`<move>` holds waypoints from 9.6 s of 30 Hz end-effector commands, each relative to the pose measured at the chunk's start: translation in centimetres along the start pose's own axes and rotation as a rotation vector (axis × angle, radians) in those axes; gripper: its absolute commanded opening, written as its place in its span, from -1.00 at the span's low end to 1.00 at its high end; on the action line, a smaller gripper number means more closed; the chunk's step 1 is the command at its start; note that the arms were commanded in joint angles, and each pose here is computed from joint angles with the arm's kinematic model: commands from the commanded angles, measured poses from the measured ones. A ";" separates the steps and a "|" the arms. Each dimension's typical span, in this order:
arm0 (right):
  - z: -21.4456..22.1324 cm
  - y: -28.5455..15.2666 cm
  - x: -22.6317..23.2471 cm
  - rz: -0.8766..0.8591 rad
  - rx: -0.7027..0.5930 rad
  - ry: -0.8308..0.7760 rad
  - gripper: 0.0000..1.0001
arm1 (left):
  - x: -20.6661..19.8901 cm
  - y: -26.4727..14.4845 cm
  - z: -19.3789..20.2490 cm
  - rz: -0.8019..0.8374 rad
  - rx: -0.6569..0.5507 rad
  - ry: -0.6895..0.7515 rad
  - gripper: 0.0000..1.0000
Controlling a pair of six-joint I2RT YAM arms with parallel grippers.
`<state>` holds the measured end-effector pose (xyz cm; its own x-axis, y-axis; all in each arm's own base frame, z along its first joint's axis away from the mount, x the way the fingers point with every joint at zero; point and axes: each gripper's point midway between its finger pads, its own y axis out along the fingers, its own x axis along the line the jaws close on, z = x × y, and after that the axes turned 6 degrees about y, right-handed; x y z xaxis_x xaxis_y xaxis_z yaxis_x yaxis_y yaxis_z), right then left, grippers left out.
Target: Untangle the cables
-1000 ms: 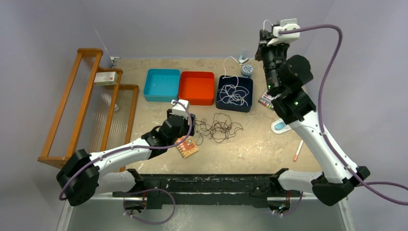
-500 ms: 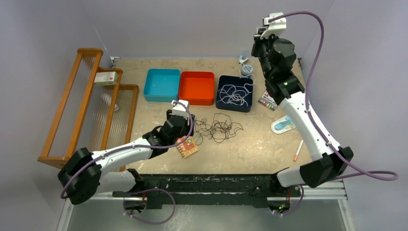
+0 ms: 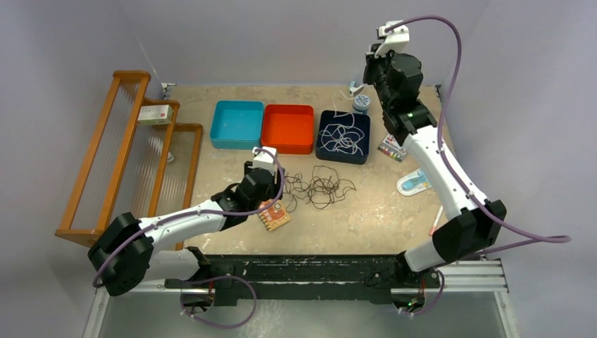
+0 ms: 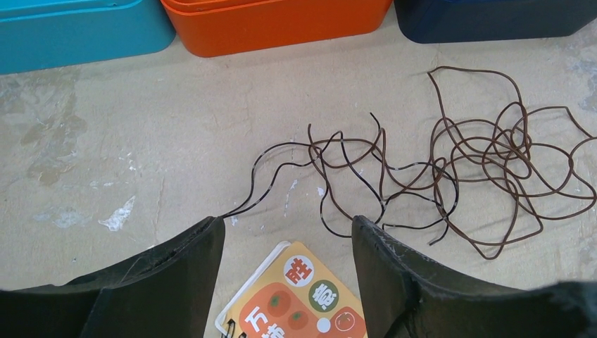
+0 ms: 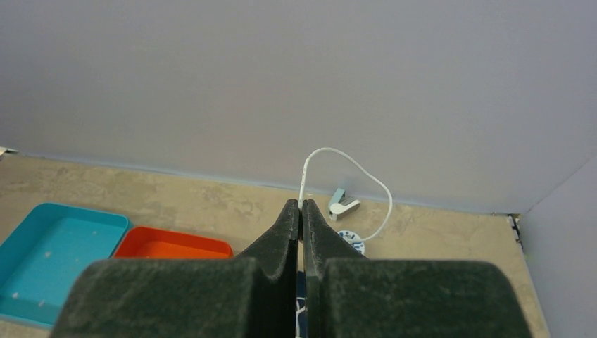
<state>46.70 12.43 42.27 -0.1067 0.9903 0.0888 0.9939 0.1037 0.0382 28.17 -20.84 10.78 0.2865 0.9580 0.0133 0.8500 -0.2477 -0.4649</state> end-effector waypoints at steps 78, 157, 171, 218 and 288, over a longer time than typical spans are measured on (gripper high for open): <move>20.3 -1.2 1.1 -0.144 0.497 0.132 -0.03 | -2.0 1.7 -4.5 0.013 -0.027 -0.014 0.34; 19.9 -12.6 15.8 -0.802 0.200 0.325 0.56 | -1.3 -6.7 -19.7 0.187 -0.336 -0.130 -1.00; 26.2 -13.5 19.9 -1.045 0.372 0.326 0.33 | 0.0 -8.7 -23.5 0.136 -0.399 -0.082 -1.00; 34.8 -14.4 16.8 -0.873 0.532 0.271 -0.36 | 11.7 -9.0 -36.0 -0.422 -0.484 0.042 -1.00; 31.4 -15.2 15.0 -0.816 0.460 0.192 0.20 | 21.4 16.3 -16.0 -0.180 -0.240 -0.199 -1.00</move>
<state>30.56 28.88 9.22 -0.7278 0.5544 0.4037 0.4653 0.8316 -0.3031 55.01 -7.59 13.34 0.1005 0.9922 -0.0741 0.9295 -0.1202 -0.3486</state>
